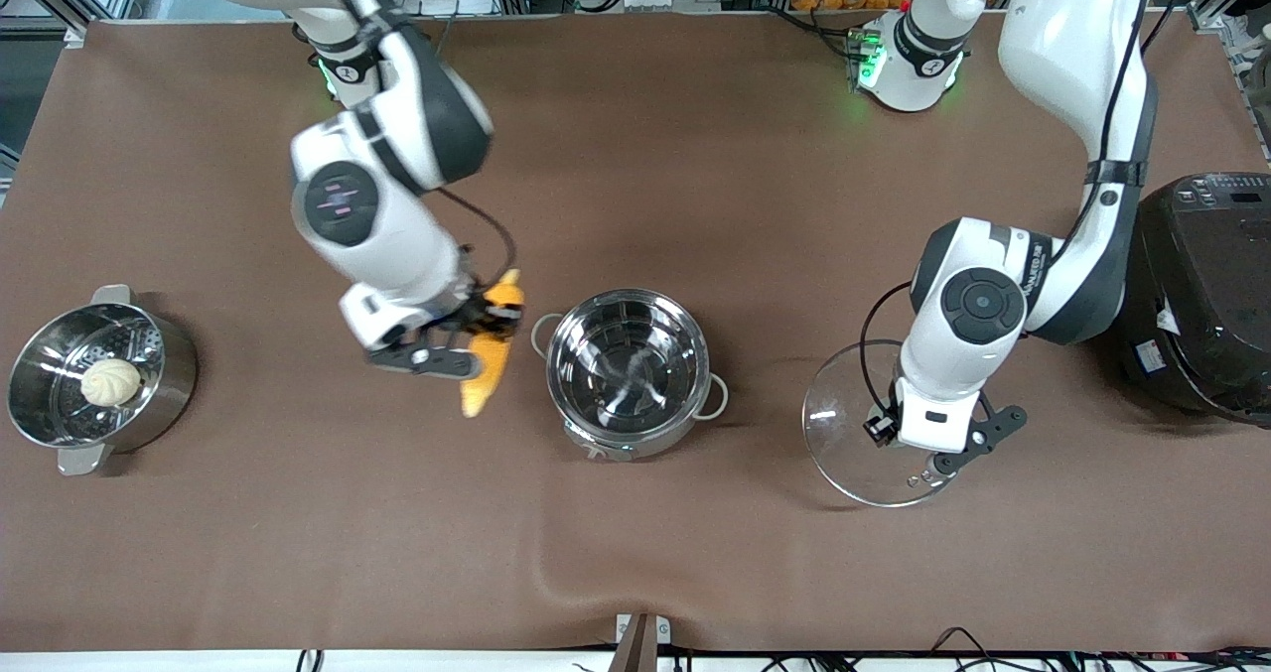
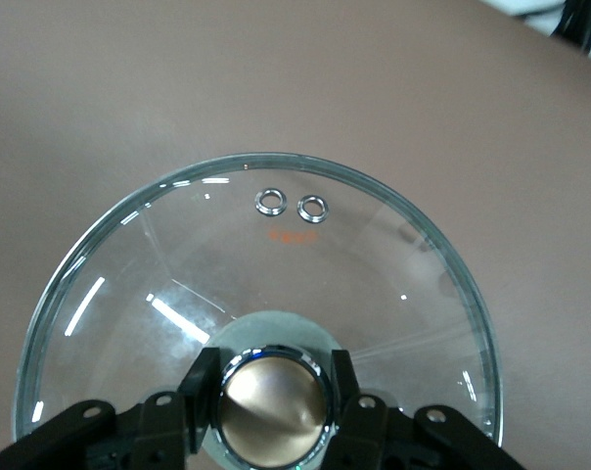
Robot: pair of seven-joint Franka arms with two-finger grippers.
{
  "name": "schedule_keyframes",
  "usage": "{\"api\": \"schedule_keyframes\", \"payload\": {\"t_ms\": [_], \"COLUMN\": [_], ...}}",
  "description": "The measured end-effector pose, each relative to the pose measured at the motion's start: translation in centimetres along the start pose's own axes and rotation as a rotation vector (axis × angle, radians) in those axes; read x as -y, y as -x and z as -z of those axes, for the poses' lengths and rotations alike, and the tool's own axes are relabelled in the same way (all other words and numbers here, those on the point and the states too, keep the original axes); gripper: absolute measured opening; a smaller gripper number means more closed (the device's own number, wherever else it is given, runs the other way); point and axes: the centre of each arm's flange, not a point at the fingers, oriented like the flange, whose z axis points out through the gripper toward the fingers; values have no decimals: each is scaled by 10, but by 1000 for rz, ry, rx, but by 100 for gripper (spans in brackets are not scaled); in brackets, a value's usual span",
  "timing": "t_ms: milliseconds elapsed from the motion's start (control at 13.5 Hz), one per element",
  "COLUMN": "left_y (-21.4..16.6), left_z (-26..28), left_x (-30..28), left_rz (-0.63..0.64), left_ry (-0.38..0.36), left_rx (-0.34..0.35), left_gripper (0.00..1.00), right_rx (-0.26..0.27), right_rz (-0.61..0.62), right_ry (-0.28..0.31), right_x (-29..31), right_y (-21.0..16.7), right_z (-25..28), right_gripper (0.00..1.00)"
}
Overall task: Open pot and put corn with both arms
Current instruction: 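Set the lid down with the left gripper while the right gripper drops the corn in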
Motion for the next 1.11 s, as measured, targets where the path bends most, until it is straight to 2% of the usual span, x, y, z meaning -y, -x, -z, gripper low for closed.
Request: {"api": "schedule_keyframes", "payload": {"t_ms": [148,370,741,815,889,1111], "left_y": [26,57,62,60,58,43], "left_z": [-35,-70,-77,-75,-71,-43], "left_x": [7,22,38,40,40,42], "left_rz": [-23,-41,-31,-31,-32,-38], "left_ry": [34,83,109,110,113,141], "left_rx": [4,0,-12,-16,-23,-62], "left_gripper": [50,50,51,57,68,100], "right_rx": [-36,-57,-13,-9,-8,-11], "right_rz": [-73,-110,-72,-67,-67,-67], "right_ry": [-52,-122,-70,-64,-63,-65], "right_x": [53,84,84,83,83,83], "right_y": [19,18,20,20,20,18], "right_z": [-22,-49,-105,-111,-113,-111], "right_gripper": [33,33,30,30,36,70]}}
